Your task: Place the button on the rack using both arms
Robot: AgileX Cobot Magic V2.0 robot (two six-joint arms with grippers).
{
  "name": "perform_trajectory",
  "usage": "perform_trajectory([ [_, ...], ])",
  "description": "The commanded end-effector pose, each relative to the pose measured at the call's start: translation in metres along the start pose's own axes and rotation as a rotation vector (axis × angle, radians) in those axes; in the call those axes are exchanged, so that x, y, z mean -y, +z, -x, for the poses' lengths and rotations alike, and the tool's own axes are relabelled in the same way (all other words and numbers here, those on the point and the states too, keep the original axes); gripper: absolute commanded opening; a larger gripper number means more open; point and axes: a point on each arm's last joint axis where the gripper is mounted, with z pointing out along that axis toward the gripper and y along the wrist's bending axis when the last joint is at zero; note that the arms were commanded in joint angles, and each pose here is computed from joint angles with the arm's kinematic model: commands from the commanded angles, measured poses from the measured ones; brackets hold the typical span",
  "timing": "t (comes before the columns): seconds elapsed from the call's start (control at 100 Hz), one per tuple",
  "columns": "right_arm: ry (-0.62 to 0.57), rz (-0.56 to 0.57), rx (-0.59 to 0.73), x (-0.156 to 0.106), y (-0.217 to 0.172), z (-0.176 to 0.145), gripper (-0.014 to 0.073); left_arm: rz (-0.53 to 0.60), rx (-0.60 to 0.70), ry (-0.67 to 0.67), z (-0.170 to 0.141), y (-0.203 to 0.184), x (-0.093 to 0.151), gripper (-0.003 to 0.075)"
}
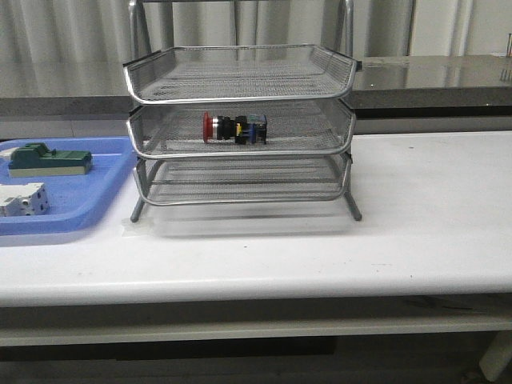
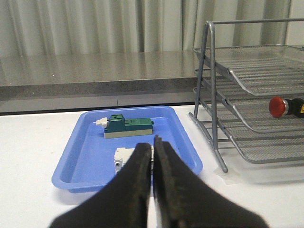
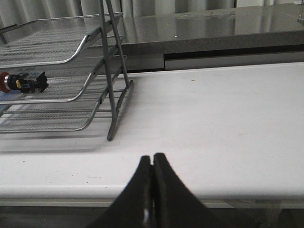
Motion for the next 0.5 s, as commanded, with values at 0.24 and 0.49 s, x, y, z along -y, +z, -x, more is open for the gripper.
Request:
perform_trajectory([
  [0.24,-0.01,0.009,0.121,-0.001,-0.003,0.014,-0.0069,0.011,0.151,-0.028,-0.002,-0.002,0.0,0.0004],
  [0.49,-0.01,0.009,0.121,-0.001,-0.003,0.014,-0.0069,0.011,0.153,-0.027,-0.001,-0.002,0.0,0.0004],
])
